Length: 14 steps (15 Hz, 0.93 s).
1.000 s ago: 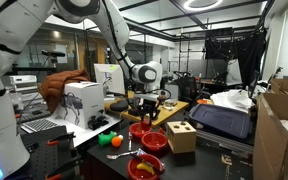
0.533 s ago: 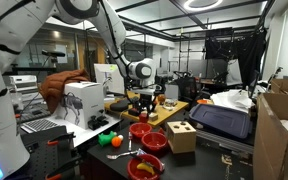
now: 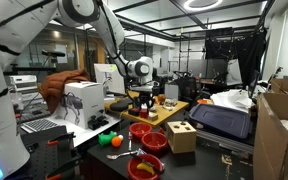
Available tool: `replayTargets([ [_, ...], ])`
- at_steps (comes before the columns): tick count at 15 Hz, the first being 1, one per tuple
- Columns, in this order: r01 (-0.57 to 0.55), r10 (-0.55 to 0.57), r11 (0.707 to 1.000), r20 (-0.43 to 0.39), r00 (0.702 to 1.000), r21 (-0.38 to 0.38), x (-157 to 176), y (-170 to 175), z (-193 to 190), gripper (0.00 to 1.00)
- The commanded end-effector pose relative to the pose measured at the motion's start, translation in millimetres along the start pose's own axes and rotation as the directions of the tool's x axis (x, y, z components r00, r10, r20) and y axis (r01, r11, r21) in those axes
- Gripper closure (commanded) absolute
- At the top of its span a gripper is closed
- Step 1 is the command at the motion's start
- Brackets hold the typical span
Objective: Move the red block to the red bowl on the left.
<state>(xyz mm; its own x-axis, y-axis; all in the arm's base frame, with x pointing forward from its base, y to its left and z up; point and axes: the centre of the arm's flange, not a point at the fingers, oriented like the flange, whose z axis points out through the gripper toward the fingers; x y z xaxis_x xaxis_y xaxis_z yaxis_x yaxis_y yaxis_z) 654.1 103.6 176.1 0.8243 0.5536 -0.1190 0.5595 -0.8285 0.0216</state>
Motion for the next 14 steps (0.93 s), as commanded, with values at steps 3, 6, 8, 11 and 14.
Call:
replayTargets([
  [3,-0.054,0.052,0.998,-0.056,0.997,-0.031,42.9,-5.4,-1.6,0.73],
  [6,-0.051,0.05,0.998,-0.045,0.998,-0.026,59.8,-16.9,14.1,0.73],
  [8,-0.045,0.044,0.999,-0.037,0.998,-0.024,70.3,-26.7,28.3,0.73],
  [11,-0.041,0.04,0.999,-0.023,0.999,-0.012,83.9,-41.3,49.9,0.73],
  [14,-0.029,0.029,1.0,-0.015,0.999,0.003,91.3,-59.6,67.8,0.73],
])
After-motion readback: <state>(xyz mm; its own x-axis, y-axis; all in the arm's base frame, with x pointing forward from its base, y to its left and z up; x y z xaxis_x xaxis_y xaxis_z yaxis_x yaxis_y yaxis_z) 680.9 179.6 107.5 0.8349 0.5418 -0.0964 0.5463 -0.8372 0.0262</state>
